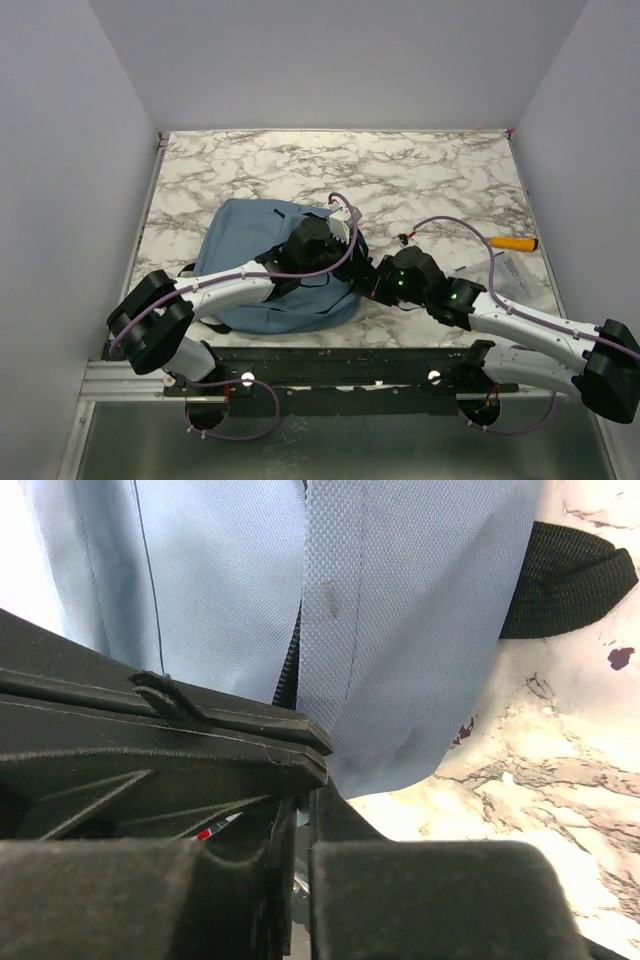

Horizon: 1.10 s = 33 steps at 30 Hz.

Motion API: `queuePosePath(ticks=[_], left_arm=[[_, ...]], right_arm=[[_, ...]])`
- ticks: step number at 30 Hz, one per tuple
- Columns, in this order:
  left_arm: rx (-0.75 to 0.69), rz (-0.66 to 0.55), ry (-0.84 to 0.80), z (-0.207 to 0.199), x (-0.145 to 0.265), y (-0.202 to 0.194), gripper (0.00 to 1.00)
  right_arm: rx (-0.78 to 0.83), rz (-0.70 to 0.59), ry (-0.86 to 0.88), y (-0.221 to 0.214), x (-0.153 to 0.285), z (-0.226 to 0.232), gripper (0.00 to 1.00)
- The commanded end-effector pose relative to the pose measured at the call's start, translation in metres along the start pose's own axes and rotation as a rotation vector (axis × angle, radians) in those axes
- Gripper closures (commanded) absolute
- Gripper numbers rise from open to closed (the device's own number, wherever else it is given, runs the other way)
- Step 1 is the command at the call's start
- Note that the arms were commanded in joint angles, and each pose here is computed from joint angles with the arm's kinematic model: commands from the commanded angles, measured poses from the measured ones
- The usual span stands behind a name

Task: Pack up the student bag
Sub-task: Zip the student bag at the center of the board.

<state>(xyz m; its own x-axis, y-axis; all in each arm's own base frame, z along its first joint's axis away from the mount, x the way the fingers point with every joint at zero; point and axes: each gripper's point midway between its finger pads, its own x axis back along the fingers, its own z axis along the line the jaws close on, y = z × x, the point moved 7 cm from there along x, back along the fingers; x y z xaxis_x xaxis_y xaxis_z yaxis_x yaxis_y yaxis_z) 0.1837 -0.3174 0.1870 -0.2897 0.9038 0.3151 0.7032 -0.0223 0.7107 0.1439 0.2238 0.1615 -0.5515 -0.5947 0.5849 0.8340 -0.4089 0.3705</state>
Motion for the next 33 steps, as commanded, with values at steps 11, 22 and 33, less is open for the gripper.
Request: queuePosePath(ticks=[11,22,33], left_arm=[[-0.055,-0.294,0.204,0.037,-0.016,0.100,1.00],[-0.008,-0.381,0.435,0.097,-0.010,0.149,1.00],[0.148,-0.264,0.220,0.063,0.004,0.116,1.00]], right_arm=[[0.063,0.102,-0.013,-0.034,-0.001,-0.015,0.99],[0.004,0.116,-0.022,-0.041,0.008,-0.024,1.00],[0.364,-0.062,-0.066,0.020,0.015,0.027,0.40]])
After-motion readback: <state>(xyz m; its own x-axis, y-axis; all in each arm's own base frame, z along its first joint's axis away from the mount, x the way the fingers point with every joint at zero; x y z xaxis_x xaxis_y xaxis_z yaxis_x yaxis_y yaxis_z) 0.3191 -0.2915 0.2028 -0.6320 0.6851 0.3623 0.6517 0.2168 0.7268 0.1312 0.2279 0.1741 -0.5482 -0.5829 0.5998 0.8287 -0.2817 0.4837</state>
